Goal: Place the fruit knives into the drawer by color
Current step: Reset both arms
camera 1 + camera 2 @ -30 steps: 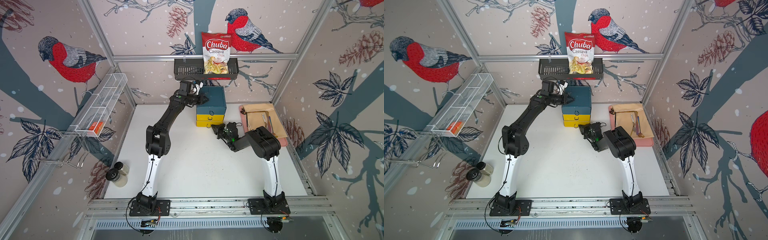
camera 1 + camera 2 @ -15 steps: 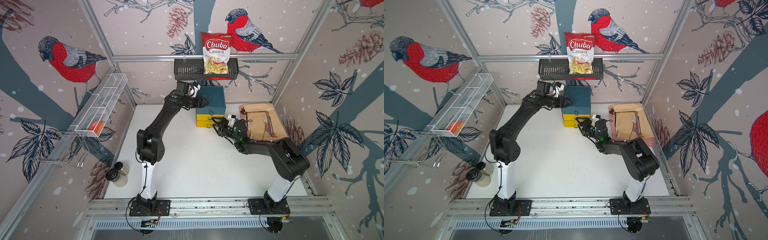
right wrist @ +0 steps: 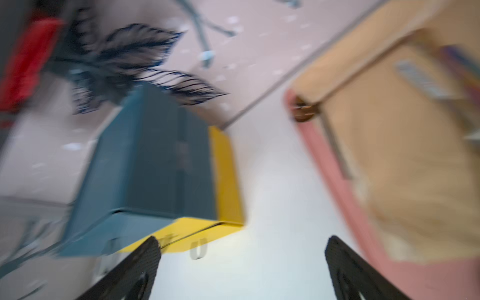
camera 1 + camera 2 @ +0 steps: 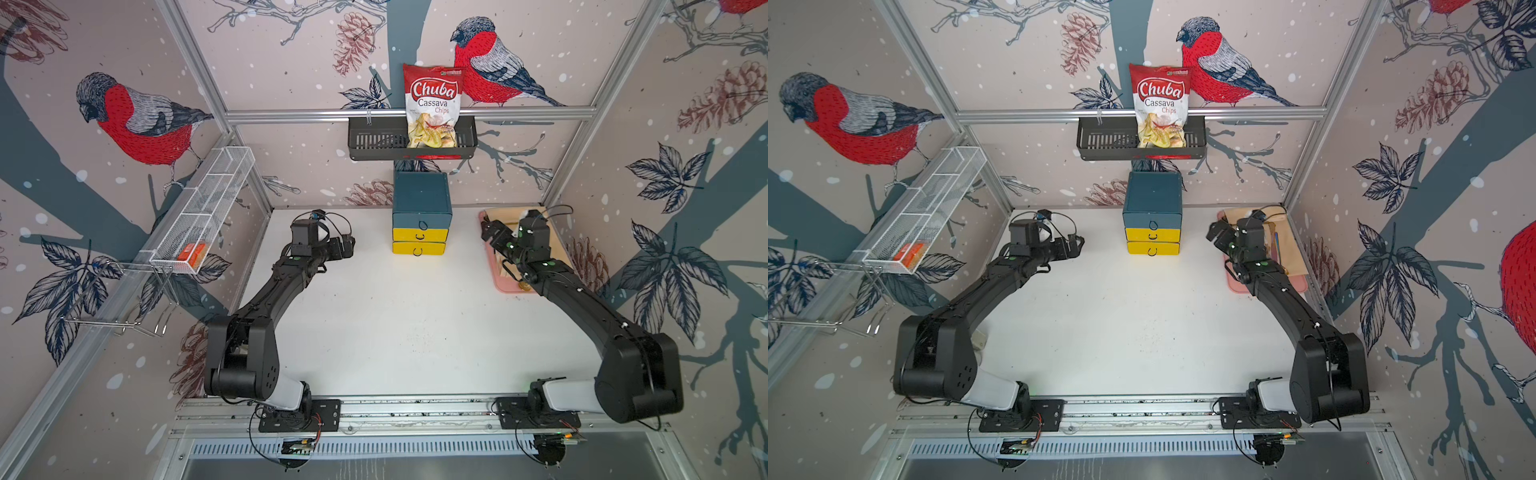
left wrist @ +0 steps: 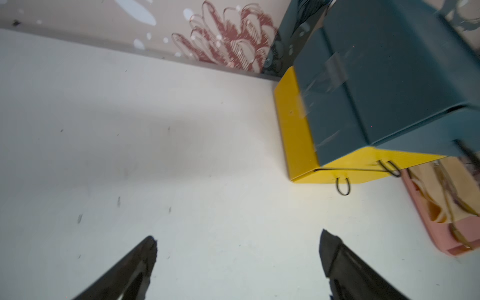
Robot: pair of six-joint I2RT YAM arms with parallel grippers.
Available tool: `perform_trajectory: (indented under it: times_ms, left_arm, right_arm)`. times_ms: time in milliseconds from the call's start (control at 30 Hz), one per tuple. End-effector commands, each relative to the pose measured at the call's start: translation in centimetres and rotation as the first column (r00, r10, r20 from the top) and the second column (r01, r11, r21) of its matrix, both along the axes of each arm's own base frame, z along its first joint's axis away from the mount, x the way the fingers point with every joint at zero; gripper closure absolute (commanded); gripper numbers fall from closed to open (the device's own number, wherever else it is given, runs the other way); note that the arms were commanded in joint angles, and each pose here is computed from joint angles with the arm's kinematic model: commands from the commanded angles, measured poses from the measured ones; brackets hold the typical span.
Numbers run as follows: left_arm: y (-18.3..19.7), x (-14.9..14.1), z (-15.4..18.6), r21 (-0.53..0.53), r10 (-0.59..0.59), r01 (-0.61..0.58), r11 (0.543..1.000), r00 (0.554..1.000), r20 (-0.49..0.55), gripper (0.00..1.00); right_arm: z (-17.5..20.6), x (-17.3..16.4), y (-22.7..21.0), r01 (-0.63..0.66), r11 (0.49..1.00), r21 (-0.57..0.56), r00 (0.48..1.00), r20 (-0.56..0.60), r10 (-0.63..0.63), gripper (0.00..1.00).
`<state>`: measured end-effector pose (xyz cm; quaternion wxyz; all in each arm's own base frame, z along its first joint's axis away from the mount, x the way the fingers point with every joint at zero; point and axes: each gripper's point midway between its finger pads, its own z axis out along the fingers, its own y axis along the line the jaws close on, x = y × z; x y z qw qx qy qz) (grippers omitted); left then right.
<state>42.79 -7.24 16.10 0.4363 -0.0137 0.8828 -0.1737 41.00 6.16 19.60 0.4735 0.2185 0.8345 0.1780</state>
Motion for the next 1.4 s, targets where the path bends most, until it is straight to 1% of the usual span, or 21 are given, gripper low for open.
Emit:
perform_trajectory:
  times_ms: [0,33,100,167,233,333,400,433,500,567,633,667,767,833,967,1000,1033,1100,1200,1300,1367]
  left_arm:
    - [2.8,1.3,2.2,0.07,0.108,-0.129,0.989,0.962,0.252,0.01]
    - [3.2,0.8,1.3,0.081,0.124,-0.15,0.985,0.959,0.256,0.01]
    - [3.7,0.0,0.0,0.099,0.139,-0.173,0.98,0.95,0.279,0.01]
    - [4.3,-0.9,-0.4,0.112,0.156,-0.202,0.973,0.932,0.327,0.01]
    - [4.9,-2.0,1.3,0.095,0.172,-0.239,0.966,0.875,0.452,0.0]
    - [5.9,-3.0,2.1,0.113,0.189,-0.292,0.95,0.823,0.536,0.0]
    - [6.6,-3.7,3.0,0.1,0.212,-0.332,0.938,0.776,0.595,0.0]
    - [6.8,-3.8,3.1,0.11,0.201,-0.332,0.937,0.767,0.609,0.0]
    - [6.8,-3.3,3.0,0.14,0.171,-0.315,0.939,0.779,0.603,0.0]
    - [7.0,-3.2,2.4,0.176,0.159,-0.309,0.935,0.807,0.568,0.0]
    - [7.5,-3.9,1.6,0.197,0.184,-0.323,0.926,0.839,0.511,0.0]
    - [7.5,-4.6,1.3,0.209,0.177,-0.321,0.924,0.843,0.508,0.0]
    - [8.4,-7.4,0.2,0.187,0.204,-0.375,0.908,0.786,0.584,0.01]
    - [9.2,-8.1,-0.7,0.149,0.246,-0.41,0.9,0.759,0.603,0.04]
    - [9.1,-6.8,-2.0,0.153,0.227,-0.393,0.907,0.761,0.608,0.03]
    - [9.4,-6.3,-2.8,0.162,0.246,-0.393,0.905,0.796,0.553,0.02]
    - [9.7,-6.0,-3.4,0.175,0.267,-0.405,0.898,0.816,0.513,0.01]
    - [10.4,-6.0,-2.7,0.152,0.296,-0.45,0.88,0.77,0.565,0.01]
    - [10.0,-5.9,-3.2,0.175,0.281,-0.425,0.888,0.804,0.524,0.0]
    - [8.0,-5.8,-2.6,0.193,0.159,-0.32,0.927,0.804,0.573,0.01]
    - [7.1,-4.8,-3.5,0.225,0.111,-0.259,0.939,0.85,0.515,0.01]
  right_arm:
    - [-1.2,-1.7,-5.3,0.157,0.952,-0.264,0.987,0.087,-0.138,0.0]
    - [-1.4,-2.3,-6.0,0.177,0.932,-0.316,0.98,0.143,-0.138,0.0]
    - [-3.0,-3.1,-7.0,0.192,0.902,-0.387,0.977,0.164,-0.137,0.0]
    - [-4.6,-3.9,-7.7,0.194,0.879,-0.435,0.977,0.163,-0.135,0.0]
    - [-4.7,-4.4,-8.0,0.216,0.858,-0.465,0.968,0.219,-0.124,0.0]
    - [-4.2,-5.4,-8.0,0.24,0.829,-0.506,0.945,0.316,-0.081,0.0]
    - [-4.3,-5.8,-8.3,0.256,0.819,-0.514,0.938,0.336,-0.082,0.0]
    - [-4.1,-5.8,-8.3,0.261,0.817,-0.514,0.934,0.348,-0.079,0.0]
    - [-4.9,-5.9,-8.3,0.257,0.82,-0.512,0.933,0.352,-0.073,0.0]
    - [-4.3,-5.9,-8.4,0.281,0.816,-0.505,0.913,0.403,-0.065,0.0]
    - [-4.5,-5.5,-8.3,0.276,0.807,-0.522,0.914,0.403,-0.052,0.0]
    - [-5.0,-5.4,-8.4,0.269,0.81,-0.521,0.916,0.397,-0.049,0.0]
    - [-5.6,-5.4,-8.8,0.29,0.816,-0.5,0.895,0.443,-0.047,0.0]
    - [-6.6,-4.5,-9.2,0.259,0.828,-0.497,0.926,0.372,-0.067,0.0]
    - [-6.1,-5.1,-10.0,0.31,0.826,-0.471,0.903,0.418,-0.101,0.0]
    - [-6.3,-5.1,-10.1,0.311,0.827,-0.469,0.907,0.406,-0.11,0.0]
    - [-6.3,-5.0,-10.2,0.313,0.827,-0.468,0.907,0.406,-0.114,0.0]
    - [-6.1,-5.2,-10.2,0.319,0.826,-0.466,0.902,0.418,-0.113,0.0]
    - [-6.1,-5.1,-10.2,0.322,0.824,-0.466,0.901,0.417,-0.116,0.0]
    - [-6.1,-5.2,-10.2,0.326,0.821,-0.469,0.901,0.417,-0.119,0.0]
    - [-6.1,-5.2,-10.2,0.327,0.82,-0.47,0.901,0.417,-0.12,0.0]
